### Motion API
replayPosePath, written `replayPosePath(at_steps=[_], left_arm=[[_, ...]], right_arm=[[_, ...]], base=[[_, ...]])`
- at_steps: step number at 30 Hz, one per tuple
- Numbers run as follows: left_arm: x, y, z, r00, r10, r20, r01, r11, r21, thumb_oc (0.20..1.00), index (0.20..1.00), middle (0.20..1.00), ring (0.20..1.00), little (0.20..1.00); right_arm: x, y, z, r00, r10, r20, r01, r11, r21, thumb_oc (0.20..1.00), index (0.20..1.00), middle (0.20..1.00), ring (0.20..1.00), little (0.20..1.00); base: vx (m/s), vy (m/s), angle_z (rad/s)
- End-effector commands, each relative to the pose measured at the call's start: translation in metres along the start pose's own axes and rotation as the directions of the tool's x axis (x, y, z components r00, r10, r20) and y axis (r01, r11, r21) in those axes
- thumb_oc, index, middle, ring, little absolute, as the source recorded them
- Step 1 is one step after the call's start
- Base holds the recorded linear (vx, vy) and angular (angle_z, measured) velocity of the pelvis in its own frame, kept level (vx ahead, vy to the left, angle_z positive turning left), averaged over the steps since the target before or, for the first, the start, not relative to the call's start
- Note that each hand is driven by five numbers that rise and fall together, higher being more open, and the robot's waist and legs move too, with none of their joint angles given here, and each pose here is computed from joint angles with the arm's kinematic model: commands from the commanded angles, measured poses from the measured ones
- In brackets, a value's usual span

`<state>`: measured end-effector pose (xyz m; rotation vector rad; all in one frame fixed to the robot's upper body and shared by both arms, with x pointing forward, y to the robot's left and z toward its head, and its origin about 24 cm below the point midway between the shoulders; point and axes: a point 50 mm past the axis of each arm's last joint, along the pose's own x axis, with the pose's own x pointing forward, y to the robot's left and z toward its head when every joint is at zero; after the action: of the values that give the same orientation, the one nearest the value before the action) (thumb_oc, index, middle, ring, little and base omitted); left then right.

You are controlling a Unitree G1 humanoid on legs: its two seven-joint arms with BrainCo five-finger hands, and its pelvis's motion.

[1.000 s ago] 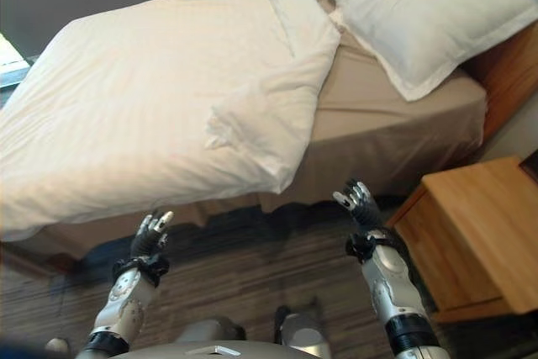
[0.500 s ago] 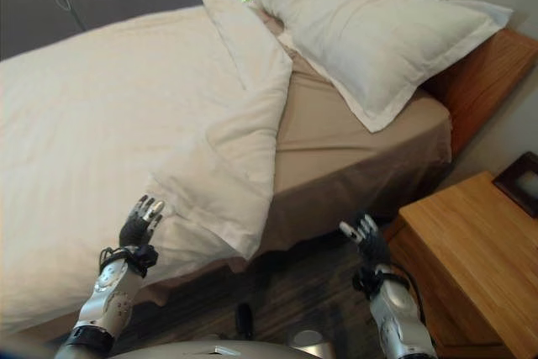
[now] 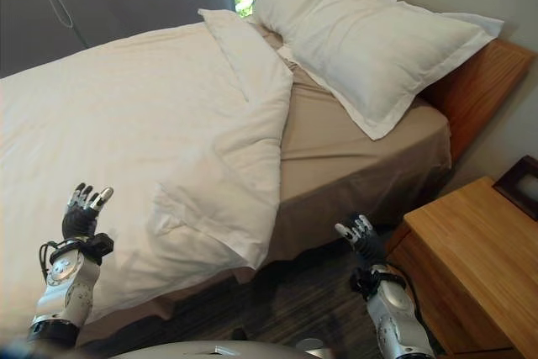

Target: Making the bed.

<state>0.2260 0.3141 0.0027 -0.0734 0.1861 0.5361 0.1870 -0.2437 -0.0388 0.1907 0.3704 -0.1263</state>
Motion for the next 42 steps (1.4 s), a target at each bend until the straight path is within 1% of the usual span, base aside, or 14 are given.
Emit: replayPosePath(at_steps=[1, 4, 11, 16, 20, 22, 23, 24, 29, 31, 34, 37, 38, 42], left_arm=[[0.030, 0.002, 0.045, 0.990, 0.023, 0.140, -0.033, 0.997, 0.071, 1.000, 1.000, 1.000, 1.000, 1.000], [0.046, 0.013, 0.029, 0.992, 0.125, -0.007, -0.125, 0.992, 0.015, 1.000, 1.000, 1.000, 1.000, 1.000], [0.059, 0.011, 0.028, 0.983, 0.162, -0.081, -0.158, 0.986, 0.048, 1.000, 1.000, 1.000, 1.000, 1.000], [0.067, -0.013, 0.043, 0.998, 0.061, -0.035, -0.056, 0.988, 0.143, 1.000, 1.000, 1.000, 1.000, 1.000], [0.063, -0.051, 0.041, 0.998, -0.054, -0.015, 0.055, 0.994, 0.097, 1.000, 1.000, 1.000, 1.000, 1.000], [0.054, -0.076, 0.023, 0.989, -0.137, -0.063, 0.140, 0.989, 0.042, 1.000, 1.000, 1.000, 1.000, 1.000], [0.054, -0.077, 0.023, 0.989, -0.137, -0.063, 0.140, 0.989, 0.042, 0.950, 0.950, 0.950, 0.950, 0.950], [0.047, -0.087, 0.008, 0.978, -0.173, -0.113, 0.178, 0.984, 0.032, 0.200, 0.200, 0.200, 0.200, 0.200], [0.035, -0.097, -0.028, 0.949, -0.178, -0.260, 0.191, 0.981, 0.024, 0.200, 0.200, 0.200, 0.200, 0.200], [0.036, -0.104, -0.021, 0.952, -0.202, -0.230, 0.218, 0.975, 0.042, 0.200, 0.200, 0.200, 0.200, 0.200], [0.039, -0.133, 0.026, 0.940, -0.339, -0.034, 0.341, 0.934, 0.105, 0.200, 0.200, 0.200, 0.200, 0.200], [0.042, -0.144, 0.049, 0.923, -0.382, 0.043, 0.375, 0.918, 0.128, 0.200, 0.200, 0.200, 0.200, 0.200], [0.042, -0.166, 0.091, 0.878, -0.445, 0.179, 0.421, 0.893, 0.157, 0.200, 0.200, 0.200, 0.200, 0.200], [0.041, -0.197, 0.149, 0.814, -0.481, 0.326, 0.462, 0.876, 0.142, 0.200, 0.200, 0.200, 0.200, 0.200]], right_arm=[[0.015, 0.028, 0.026, 0.987, 0.118, 0.113, -0.116, 0.993, -0.017, 1.000, 1.000, 1.000, 1.000, 1.000], [0.015, 0.036, 0.023, 0.983, 0.161, 0.087, -0.159, 0.987, -0.034, 1.000, 1.000, 1.000, 1.000, 1.000], [0.015, 0.040, 0.017, 0.982, 0.180, 0.060, -0.179, 0.983, -0.026, 1.000, 1.000, 1.000, 1.000, 1.000], [0.015, 0.042, 0.014, 0.978, 0.203, 0.039, -0.201, 0.979, -0.044, 1.000, 1.000, 1.000, 1.000, 1.000], [0.015, 0.044, 0.012, 0.977, 0.212, 0.027, -0.210, 0.976, -0.058, 1.000, 1.000, 1.000, 1.000, 1.000], [0.015, 0.044, 0.009, 0.977, 0.214, 0.010, -0.212, 0.975, -0.072, 1.000, 1.000, 1.000, 1.000, 1.000], [0.015, 0.043, 0.009, 0.977, 0.213, 0.010, -0.212, 0.975, -0.072, 1.000, 1.000, 1.000, 1.000, 1.000], [0.016, 0.044, 0.008, 0.976, 0.219, -0.001, -0.218, 0.972, -0.089, 1.000, 1.000, 1.000, 1.000, 1.000], [0.016, 0.043, 0.007, 0.974, 0.225, -0.019, -0.226, 0.966, -0.127, 1.000, 1.000, 1.000, 1.000, 1.000], [0.017, 0.042, 0.008, 0.975, 0.222, -0.015, -0.222, 0.965, -0.137, 1.000, 1.000, 1.000, 1.000, 1.000], [0.018, 0.038, 0.012, 0.978, 0.211, -0.002, -0.209, 0.967, -0.147, 1.000, 1.000, 1.000, 1.000, 1.000], [0.018, 0.038, 0.012, 0.976, 0.216, -0.006, -0.214, 0.965, -0.148, 1.000, 1.000, 1.000, 1.000, 1.000], [0.017, 0.038, 0.010, 0.974, 0.224, -0.015, -0.224, 0.963, -0.150, 1.000, 1.000, 1.000, 1.000, 1.000], [0.014, 0.037, 0.005, 0.973, 0.228, -0.030, -0.230, 0.962, -0.147, 1.000, 1.000, 1.000, 1.000, 1.000]], base=[[0.00, 0.007, -0.26], [0.00, 0.012, -0.28], [-0.03, 0.000, -0.23], [0.01, -0.016, -0.26], [0.07, -0.015, -0.10], [0.08, -0.004, -0.01], [0.08, 0.010, -0.04], [0.07, 0.013, -0.10], [0.06, 0.020, -0.09], [0.05, 0.009, -0.04], [0.02, -0.015, -0.11], [0.00, -0.004, 0.01], [0.03, -0.021, -0.05], [0.01, -0.016, -0.06]])
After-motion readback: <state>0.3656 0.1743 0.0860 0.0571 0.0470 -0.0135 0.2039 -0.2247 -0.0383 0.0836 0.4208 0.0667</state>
